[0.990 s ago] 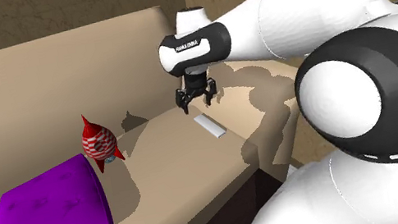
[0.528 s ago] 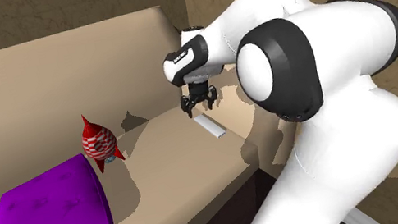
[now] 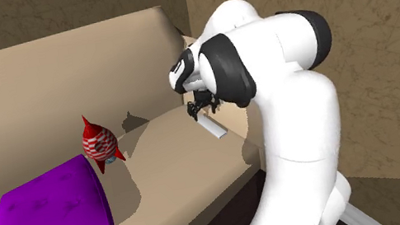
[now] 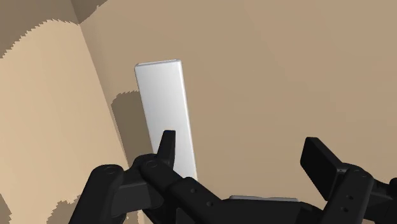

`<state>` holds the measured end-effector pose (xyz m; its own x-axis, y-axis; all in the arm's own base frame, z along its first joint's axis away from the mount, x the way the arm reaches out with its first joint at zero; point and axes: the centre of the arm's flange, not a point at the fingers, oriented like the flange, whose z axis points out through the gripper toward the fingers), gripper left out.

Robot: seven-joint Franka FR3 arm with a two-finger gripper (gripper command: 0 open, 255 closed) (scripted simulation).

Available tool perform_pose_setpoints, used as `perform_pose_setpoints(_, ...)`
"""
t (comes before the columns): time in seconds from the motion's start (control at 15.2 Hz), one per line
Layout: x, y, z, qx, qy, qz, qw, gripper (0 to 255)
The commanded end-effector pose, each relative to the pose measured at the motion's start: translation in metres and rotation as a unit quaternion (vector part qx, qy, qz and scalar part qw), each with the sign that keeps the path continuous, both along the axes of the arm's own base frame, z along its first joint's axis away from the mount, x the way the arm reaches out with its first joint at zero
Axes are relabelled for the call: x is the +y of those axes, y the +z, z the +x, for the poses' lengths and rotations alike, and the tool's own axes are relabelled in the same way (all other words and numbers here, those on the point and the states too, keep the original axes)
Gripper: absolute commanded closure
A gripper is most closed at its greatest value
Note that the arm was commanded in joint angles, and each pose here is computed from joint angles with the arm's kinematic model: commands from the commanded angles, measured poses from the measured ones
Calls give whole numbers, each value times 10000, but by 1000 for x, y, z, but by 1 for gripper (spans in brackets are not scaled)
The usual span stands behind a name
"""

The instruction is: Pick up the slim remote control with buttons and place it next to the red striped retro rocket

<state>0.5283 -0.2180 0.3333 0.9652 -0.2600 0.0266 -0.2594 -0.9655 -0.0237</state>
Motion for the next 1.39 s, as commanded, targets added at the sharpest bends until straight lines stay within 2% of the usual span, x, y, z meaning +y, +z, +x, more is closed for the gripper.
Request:
perform_pose_setpoints(0.0, -12, -19, 15, 28, -7, -14, 10000, 0)
perform_pose_setpoints(0.59, -71, -107, 70, 165, -61, -69, 9998, 0)
perform_pose_setpoints(1.12, -74, -149, 73, 173, -64, -72, 9998, 0)
perform_pose_setpoints(1.32, -74, -152, 73, 173, -64, -72, 9998, 0)
